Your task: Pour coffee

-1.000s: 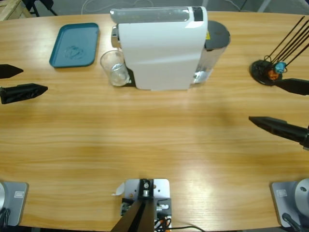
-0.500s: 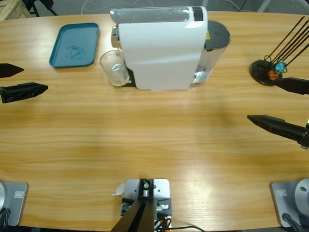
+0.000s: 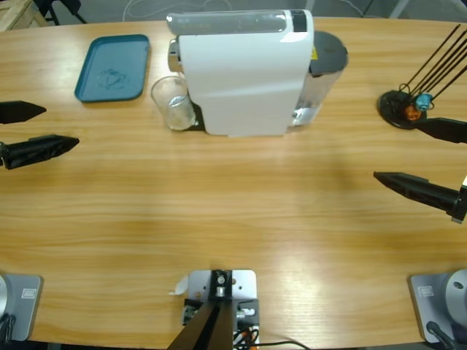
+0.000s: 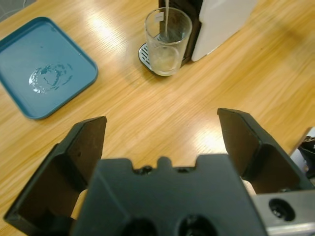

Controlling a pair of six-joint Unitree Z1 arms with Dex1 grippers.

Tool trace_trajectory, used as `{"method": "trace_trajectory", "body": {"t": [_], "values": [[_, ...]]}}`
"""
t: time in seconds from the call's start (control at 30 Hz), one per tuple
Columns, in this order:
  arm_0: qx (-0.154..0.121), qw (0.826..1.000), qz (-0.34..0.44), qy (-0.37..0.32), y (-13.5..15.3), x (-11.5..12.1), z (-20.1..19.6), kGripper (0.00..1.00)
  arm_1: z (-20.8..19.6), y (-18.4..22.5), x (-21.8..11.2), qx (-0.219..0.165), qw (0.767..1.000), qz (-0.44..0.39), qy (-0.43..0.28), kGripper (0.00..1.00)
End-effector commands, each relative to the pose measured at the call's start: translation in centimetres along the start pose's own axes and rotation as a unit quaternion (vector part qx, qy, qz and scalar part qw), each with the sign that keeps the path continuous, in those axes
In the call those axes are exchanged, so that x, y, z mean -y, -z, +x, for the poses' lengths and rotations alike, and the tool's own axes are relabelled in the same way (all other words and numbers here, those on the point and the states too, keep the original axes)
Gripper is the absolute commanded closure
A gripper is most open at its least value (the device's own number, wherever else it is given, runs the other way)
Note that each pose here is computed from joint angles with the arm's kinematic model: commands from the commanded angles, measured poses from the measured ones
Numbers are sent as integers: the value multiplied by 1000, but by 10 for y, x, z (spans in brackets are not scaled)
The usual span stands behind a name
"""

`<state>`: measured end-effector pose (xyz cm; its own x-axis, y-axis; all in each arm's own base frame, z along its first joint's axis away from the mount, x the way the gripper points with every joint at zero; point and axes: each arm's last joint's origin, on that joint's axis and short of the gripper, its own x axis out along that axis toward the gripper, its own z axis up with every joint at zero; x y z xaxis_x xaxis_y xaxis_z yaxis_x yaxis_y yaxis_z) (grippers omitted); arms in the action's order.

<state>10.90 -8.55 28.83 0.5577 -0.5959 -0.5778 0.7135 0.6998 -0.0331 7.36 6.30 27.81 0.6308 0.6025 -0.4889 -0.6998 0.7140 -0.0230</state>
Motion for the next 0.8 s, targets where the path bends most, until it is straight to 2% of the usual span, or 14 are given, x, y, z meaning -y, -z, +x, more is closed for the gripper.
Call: {"method": "trace_trajectory", "body": {"t": [0.03,0.8], "values": [[7,1000,13,15,11,4,-4,23,-3,12,-1,-1,1000,6,4,0],[1,1000,12,11,11,3,0,23,-2,12,-1,-2,1000,7,7,0]]}}
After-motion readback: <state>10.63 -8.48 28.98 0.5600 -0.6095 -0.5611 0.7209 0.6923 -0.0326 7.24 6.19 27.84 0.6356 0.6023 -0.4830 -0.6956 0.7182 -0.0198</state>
